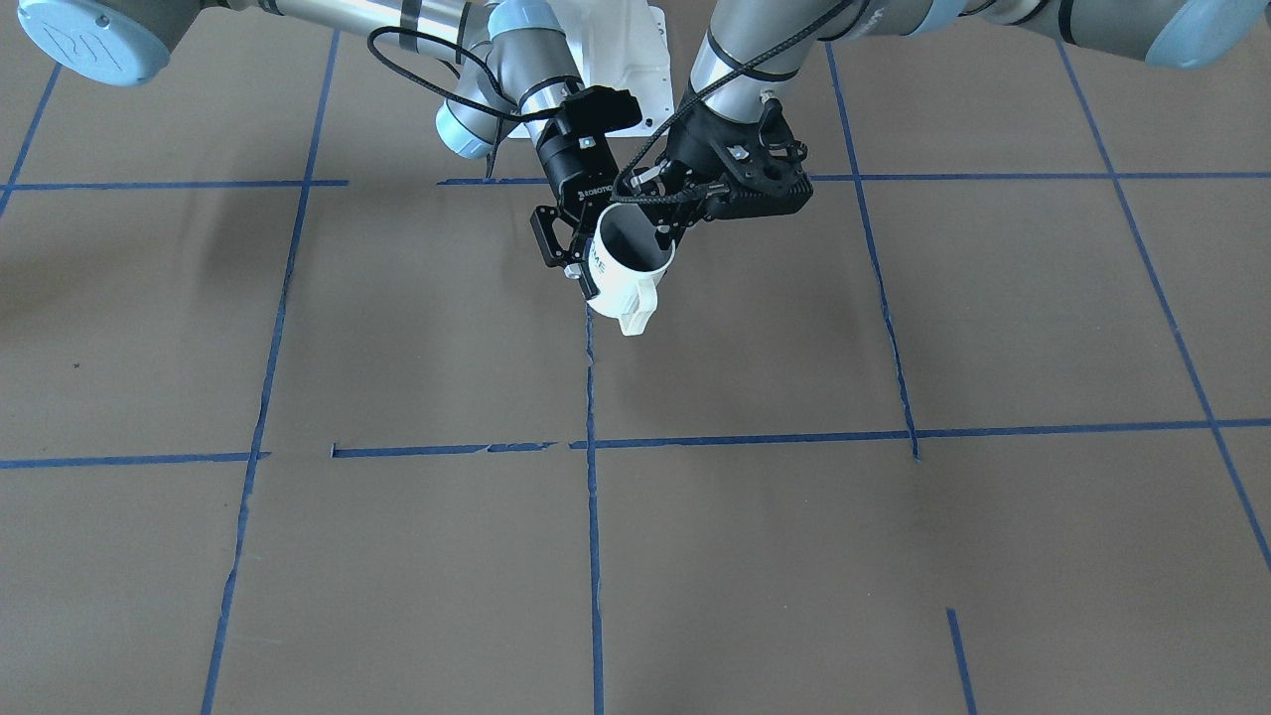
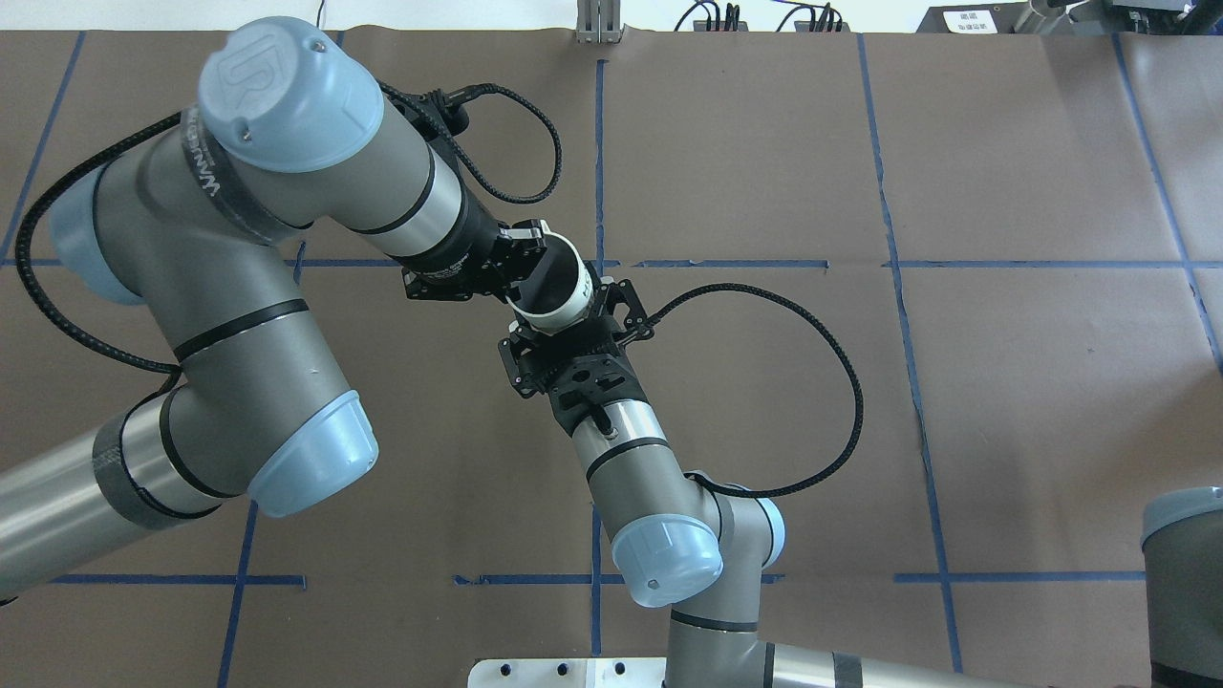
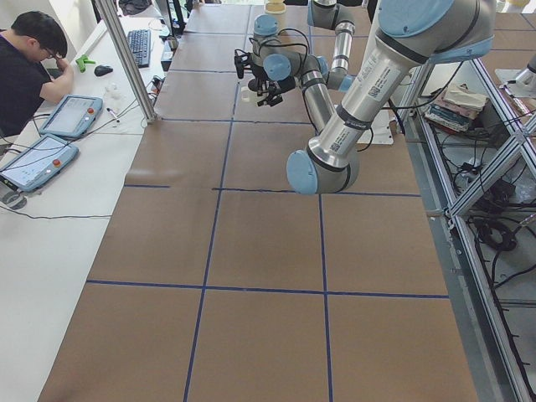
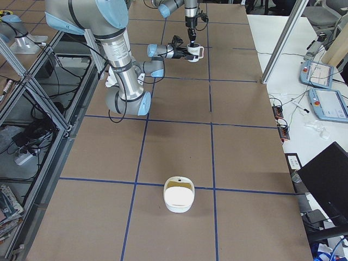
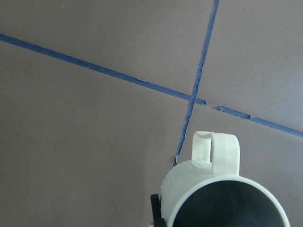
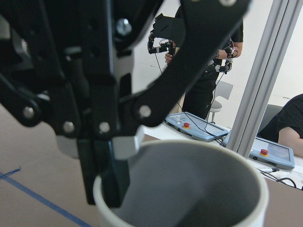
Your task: Left arm hands cup to right arm to dump lemon
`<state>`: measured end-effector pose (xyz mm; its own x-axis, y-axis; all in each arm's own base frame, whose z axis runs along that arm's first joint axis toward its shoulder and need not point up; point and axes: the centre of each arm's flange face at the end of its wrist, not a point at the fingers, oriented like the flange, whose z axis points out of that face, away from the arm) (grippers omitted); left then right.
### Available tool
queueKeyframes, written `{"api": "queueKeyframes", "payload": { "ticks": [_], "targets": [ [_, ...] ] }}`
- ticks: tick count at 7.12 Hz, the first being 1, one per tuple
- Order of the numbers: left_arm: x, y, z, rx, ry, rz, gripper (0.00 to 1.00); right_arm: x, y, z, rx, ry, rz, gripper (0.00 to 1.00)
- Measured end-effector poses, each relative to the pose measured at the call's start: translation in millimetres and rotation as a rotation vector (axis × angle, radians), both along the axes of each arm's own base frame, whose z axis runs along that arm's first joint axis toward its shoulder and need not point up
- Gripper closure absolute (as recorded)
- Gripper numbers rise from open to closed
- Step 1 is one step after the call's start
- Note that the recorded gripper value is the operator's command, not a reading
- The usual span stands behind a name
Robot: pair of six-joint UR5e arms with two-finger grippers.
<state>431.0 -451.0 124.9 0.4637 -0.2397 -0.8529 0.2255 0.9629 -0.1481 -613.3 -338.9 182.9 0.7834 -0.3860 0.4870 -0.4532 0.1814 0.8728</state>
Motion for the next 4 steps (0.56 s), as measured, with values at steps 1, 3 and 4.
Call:
{"api": "queueKeyframes", "payload": {
  "ticks": [1, 3, 4],
  "targets": [
    [1.8, -1.9, 1.6, 0.004, 0.002, 0.0, 1.0, -0.2, 0.3, 0.3, 0.0, 0.001, -0.001, 0.0],
    [1.1, -8.7, 7.4, -0.001, -0.007, -0.01, 1.0, 0.2, -0.1, 2.0, 0.0, 0.002, -0.001, 0.0],
    [1.1, -15.3, 12.6, -0.006, -0.018, -0.018, 1.0, 0.3, -0.3, 2.1, 0.0, 0.001, -0.001, 0.0]
  ]
}}
